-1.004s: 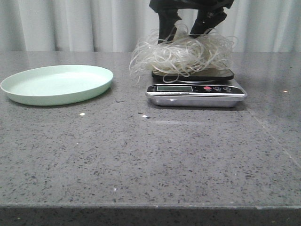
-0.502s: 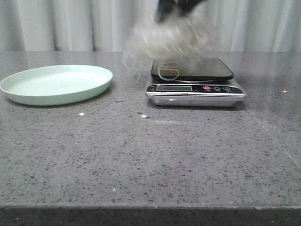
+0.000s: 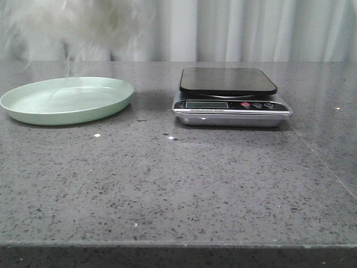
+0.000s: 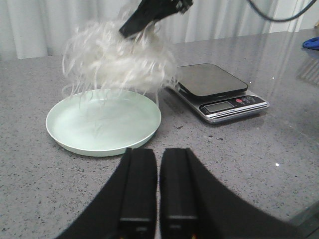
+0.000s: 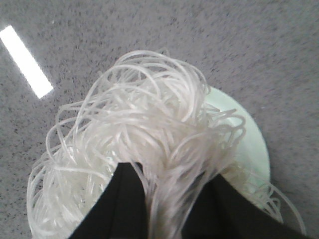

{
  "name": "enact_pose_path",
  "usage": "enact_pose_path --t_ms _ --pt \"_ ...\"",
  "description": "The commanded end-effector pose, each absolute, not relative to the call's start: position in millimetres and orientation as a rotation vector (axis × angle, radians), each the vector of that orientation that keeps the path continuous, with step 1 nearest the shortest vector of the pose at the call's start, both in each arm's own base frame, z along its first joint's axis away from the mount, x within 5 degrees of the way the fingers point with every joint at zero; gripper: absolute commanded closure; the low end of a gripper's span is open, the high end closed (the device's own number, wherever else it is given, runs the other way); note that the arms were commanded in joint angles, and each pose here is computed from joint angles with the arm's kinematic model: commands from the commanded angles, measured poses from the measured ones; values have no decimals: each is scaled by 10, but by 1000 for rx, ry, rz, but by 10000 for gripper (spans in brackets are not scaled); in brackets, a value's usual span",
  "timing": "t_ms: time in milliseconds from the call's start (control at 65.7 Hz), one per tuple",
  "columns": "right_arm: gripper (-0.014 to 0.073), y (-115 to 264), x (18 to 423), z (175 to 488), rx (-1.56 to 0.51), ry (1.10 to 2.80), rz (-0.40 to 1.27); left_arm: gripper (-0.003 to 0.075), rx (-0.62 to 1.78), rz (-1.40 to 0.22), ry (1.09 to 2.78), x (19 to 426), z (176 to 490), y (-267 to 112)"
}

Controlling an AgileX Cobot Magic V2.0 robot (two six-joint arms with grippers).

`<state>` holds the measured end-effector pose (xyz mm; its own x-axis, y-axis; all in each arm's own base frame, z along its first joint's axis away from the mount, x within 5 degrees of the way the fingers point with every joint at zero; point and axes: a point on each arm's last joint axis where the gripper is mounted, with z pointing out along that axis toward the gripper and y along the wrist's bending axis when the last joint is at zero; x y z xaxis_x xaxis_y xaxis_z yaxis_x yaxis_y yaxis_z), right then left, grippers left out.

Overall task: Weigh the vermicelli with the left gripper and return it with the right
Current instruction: 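Carry the vermicelli with the right gripper and drop it onto the plate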

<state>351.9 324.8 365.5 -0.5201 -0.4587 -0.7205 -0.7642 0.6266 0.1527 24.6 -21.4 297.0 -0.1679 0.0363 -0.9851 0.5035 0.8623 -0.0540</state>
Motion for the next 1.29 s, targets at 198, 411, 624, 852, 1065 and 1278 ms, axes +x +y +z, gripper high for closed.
enact_pose_path --t_ms 198,411,624,852,1065,1278 --pt "115 3462 3594 3485 -953 2151 630 575 386 -456 1621 252 3109 -214" --pt "15 3345 3587 3728 -923 2095 620 575 386 -456 1621 252 3109 -214" --pt "15 2835 3564 4204 -848 2078 584 575 386 -456 1621 252 3109 -214" --pt "15 1953 3517 4718 -688 2106 567 575 386 -456 1619 252 3110 -213" --pt "15 1370 3376 4990 -563 2131 525 575 386 -456 1619 252 3110 -213" --pt "15 1004 3121 5032 -436 2126 490 575 385 -456 1617 252 3112 -213"
